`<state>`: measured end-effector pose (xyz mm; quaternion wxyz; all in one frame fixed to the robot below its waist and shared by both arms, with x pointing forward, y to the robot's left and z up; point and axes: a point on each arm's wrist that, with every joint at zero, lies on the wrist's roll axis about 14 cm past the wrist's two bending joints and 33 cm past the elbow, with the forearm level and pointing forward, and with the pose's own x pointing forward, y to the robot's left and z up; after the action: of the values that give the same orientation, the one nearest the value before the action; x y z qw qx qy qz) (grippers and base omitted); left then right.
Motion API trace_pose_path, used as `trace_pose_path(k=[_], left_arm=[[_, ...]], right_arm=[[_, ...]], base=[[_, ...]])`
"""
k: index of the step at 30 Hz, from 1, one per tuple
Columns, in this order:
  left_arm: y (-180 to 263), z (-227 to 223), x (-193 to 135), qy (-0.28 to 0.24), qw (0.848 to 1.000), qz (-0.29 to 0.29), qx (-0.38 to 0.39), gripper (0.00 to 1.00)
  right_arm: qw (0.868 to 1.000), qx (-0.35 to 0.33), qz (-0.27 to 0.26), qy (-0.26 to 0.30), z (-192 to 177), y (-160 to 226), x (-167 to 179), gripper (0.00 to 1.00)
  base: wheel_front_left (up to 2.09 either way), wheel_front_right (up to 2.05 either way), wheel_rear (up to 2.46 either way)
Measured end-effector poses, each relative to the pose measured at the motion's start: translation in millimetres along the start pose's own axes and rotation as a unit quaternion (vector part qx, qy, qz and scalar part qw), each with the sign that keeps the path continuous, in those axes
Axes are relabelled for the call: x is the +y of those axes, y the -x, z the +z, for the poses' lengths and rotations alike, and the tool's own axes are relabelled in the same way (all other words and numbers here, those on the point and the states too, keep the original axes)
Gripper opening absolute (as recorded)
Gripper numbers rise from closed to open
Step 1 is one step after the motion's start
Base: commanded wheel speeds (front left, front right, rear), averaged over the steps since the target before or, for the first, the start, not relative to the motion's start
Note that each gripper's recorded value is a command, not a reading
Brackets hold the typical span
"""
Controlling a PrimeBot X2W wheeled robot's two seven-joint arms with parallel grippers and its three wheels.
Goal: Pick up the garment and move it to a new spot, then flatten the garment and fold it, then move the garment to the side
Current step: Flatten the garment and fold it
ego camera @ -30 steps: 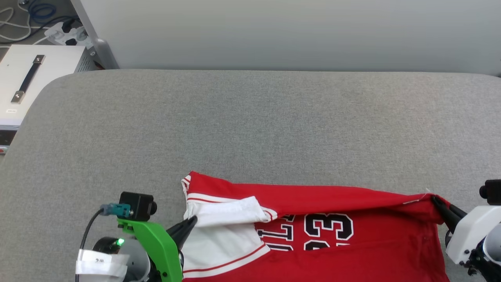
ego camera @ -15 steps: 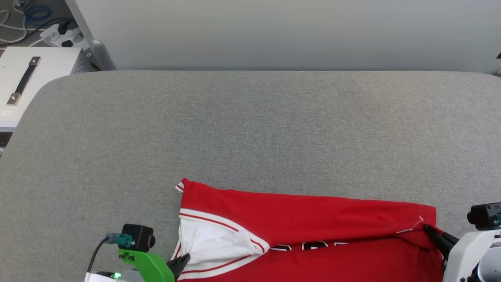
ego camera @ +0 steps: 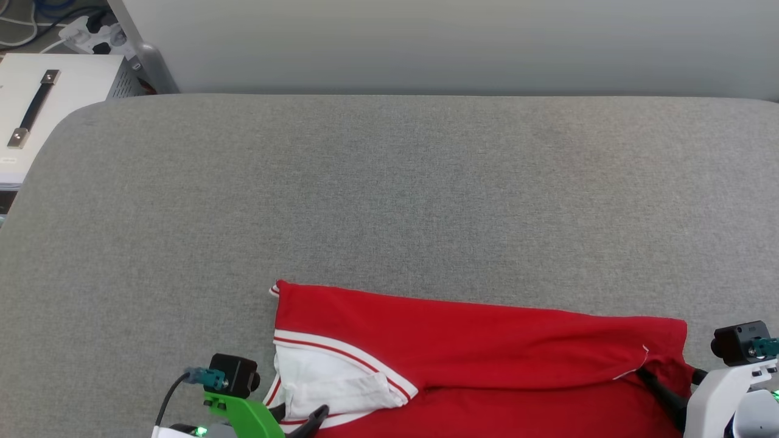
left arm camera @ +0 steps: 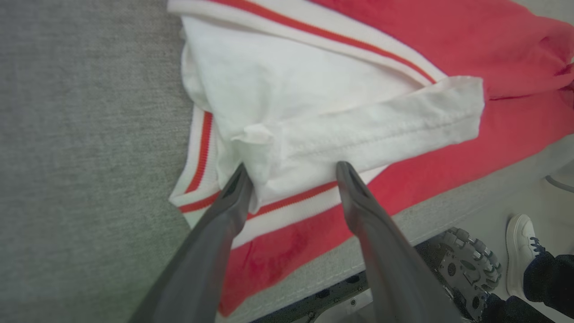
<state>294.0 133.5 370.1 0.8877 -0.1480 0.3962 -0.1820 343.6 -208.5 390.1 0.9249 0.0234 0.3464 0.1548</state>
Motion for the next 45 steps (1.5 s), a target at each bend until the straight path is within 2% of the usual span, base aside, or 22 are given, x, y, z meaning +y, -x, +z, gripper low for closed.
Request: trace_pose_path(k=[7, 12, 17, 19, 20, 27, 30, 32, 34, 37, 45], left_arm=[[4, 9, -3, -0.001, 0.999, 0.000, -0.034, 1.00], [14, 36, -7, -0.001, 0.995, 0.001, -0.100, 1.00], [28, 68, -9, -0.005, 0.983, 0.008, -0.182, 1.00], [33, 84, -13, -0.007, 0.975, 0.002, -0.222, 1.00], [43, 104, -12, -0.018, 0.961, 0.003, -0.276, 1.00], [56, 130, -15, -0.074, 0.937, 0.008, -0.341, 1.00], [70, 158, -15, -0.067, 0.916, 0.010, -0.395, 1.00], [80, 174, -12, -0.077, 0.901, 0.020, -0.426, 1.00], [86, 180, -12, -0.079, 0.892, 0.021, -0.445, 1.00], [86, 175, -6, -0.083, 0.890, 0.030, -0.448, 1.00], [77, 167, 10, -0.080, 0.892, 0.054, -0.442, 1.00]], right_arm=[[1.000, -0.023, -0.001, -0.016, 10, 8, -1, 1.00], [0.998, -0.042, 0.007, -0.036, 19, 20, 2, 1.00], [0.997, -0.050, 0.015, -0.054, 35, 28, 3, 1.00], [0.997, -0.050, 0.011, -0.060, 40, 30, 0, 1.00], [0.996, -0.043, 0.005, -0.072, 43, 32, -5, 1.00], [0.994, 0.008, -0.036, -0.103, 27, 27, -21, 1.00], [0.988, 0.025, -0.038, -0.145, 17, 21, -18, 1.00], [0.986, 0.036, -0.042, -0.154, 12, 18, -18, 1.00], [0.985, 0.046, -0.050, -0.156, 8, 16, -20, 1.00], [0.981, 0.065, -0.056, -0.174, -2, 11, -21, 1.00], [0.977, 0.091, -0.068, -0.178, -14, -2, -24, 1.00]], base=[[0.00, 0.00, 0.00], [0.00, 0.00, 0.00], [0.00, 0.00, 0.00], [0.00, 0.00, 0.00], [0.00, 0.00, 0.00], [0.00, 0.00, 0.00], [0.00, 0.00, 0.00], [0.00, 0.00, 0.00], [0.00, 0.00, 0.00], [0.00, 0.00, 0.00], [0.00, 0.00, 0.00]])
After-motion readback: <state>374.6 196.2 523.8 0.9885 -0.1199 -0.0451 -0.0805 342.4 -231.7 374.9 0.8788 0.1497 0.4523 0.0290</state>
